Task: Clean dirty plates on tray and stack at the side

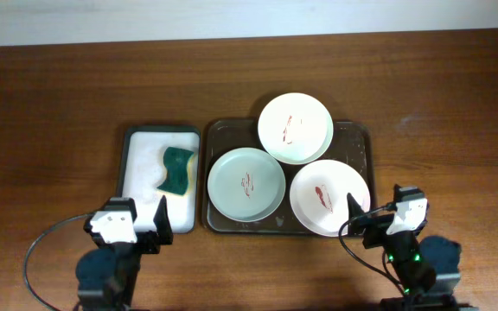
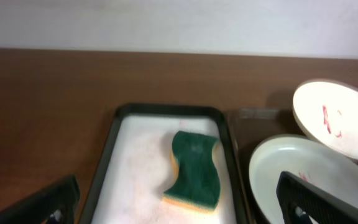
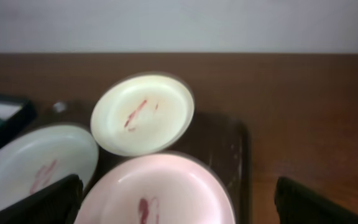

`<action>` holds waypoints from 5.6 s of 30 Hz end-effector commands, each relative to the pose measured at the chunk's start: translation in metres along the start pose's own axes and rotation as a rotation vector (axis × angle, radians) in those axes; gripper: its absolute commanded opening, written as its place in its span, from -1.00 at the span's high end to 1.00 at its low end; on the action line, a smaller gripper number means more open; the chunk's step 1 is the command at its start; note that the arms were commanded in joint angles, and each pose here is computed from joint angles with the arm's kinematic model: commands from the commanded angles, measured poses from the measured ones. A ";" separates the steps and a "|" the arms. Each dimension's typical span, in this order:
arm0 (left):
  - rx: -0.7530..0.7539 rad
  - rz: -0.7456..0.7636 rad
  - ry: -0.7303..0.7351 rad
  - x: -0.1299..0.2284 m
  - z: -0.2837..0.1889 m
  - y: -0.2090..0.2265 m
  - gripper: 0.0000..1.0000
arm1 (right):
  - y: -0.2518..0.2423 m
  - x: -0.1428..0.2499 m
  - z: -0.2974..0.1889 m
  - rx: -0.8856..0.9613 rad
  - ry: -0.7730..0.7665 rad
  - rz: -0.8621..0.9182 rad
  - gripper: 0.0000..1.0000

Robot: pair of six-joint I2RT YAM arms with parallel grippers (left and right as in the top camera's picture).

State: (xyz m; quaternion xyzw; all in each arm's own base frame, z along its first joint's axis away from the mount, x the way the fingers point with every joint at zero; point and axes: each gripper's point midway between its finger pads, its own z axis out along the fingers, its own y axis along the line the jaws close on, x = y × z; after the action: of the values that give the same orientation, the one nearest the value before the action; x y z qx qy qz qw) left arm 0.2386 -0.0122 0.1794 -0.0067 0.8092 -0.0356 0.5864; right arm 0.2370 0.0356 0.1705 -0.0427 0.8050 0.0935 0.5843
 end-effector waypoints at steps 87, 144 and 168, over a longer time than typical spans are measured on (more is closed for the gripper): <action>0.219 -0.345 0.863 0.065 0.123 -0.145 1.00 | 0.149 0.120 0.179 -0.263 0.960 0.012 0.89; -0.313 -0.135 0.782 0.129 0.133 -0.134 1.00 | 0.149 0.120 0.178 -0.263 0.961 0.012 0.92; -0.183 -0.267 0.966 0.149 0.099 -0.193 1.00 | 0.148 0.120 0.178 -0.262 0.961 0.012 0.92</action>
State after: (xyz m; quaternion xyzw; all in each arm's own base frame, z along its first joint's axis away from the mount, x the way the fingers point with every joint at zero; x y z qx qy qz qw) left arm 0.2897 -0.2051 0.0329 -0.1452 0.9767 -0.0377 0.1536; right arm 0.3359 0.2163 0.0146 -0.1484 0.9662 0.1647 0.1318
